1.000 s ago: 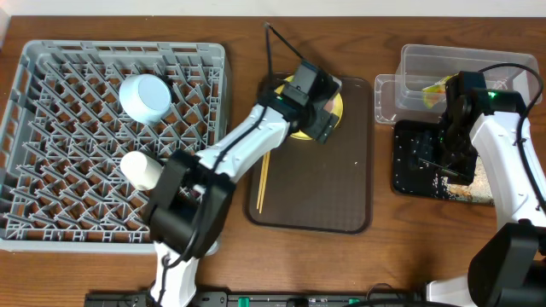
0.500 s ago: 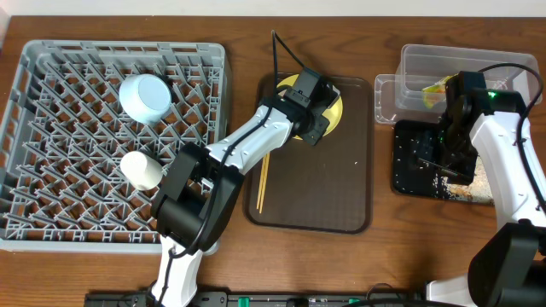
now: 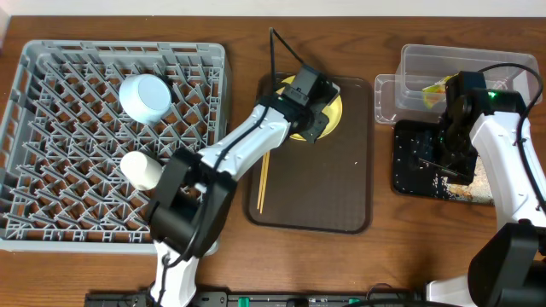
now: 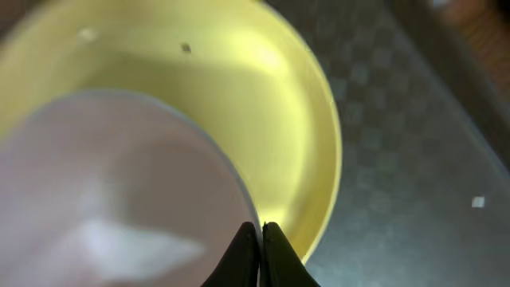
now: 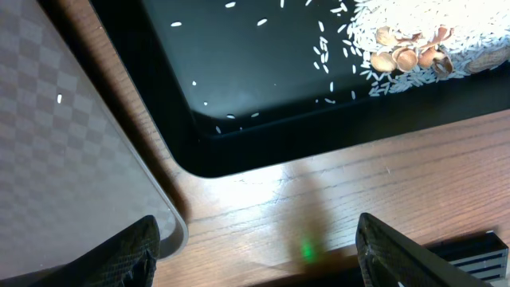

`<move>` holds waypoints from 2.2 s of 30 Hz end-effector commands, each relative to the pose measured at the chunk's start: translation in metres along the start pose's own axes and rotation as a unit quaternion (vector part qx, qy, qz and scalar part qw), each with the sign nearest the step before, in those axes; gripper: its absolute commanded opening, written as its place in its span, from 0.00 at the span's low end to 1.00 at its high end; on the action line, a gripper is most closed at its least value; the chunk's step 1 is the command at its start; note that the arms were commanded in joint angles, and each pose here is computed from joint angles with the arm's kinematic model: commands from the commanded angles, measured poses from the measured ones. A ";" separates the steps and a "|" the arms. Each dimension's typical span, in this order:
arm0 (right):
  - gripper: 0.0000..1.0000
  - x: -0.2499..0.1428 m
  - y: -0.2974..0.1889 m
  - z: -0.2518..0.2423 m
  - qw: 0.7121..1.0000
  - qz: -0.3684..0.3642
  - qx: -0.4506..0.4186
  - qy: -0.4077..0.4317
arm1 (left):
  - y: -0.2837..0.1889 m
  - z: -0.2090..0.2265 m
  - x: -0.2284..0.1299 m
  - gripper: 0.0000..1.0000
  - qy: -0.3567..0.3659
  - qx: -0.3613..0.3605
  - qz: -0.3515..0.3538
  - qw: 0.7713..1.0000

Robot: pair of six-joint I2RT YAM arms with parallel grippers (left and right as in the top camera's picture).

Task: Sort waste into correct bins and load items into the dishwasher
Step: 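Carry the white bowl with the left gripper into the dish rack, then place the white bowl in the rack and open the left gripper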

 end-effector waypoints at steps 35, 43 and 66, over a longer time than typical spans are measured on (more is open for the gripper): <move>0.76 0.001 -0.008 -0.003 1.000 -0.017 0.001 -0.003 | -0.226 0.224 -0.092 0.06 -0.456 -0.357 -0.183 0.795; 0.76 0.000 -0.008 -0.003 1.000 -0.015 0.000 -0.003 | -0.208 0.243 -0.119 0.06 -0.523 -0.373 -0.162 0.749; 0.75 -0.001 -0.008 -0.003 1.000 -0.012 -0.001 -0.003 | -0.192 0.260 -0.206 0.06 -0.628 -0.195 -0.022 0.753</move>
Point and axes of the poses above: each gripper's point midway between its finger pads, its own y axis out along the fingers, its own z axis along the line the jaws close on, x = y × z, the point moved 5 cm from there along -y, back along the fingers
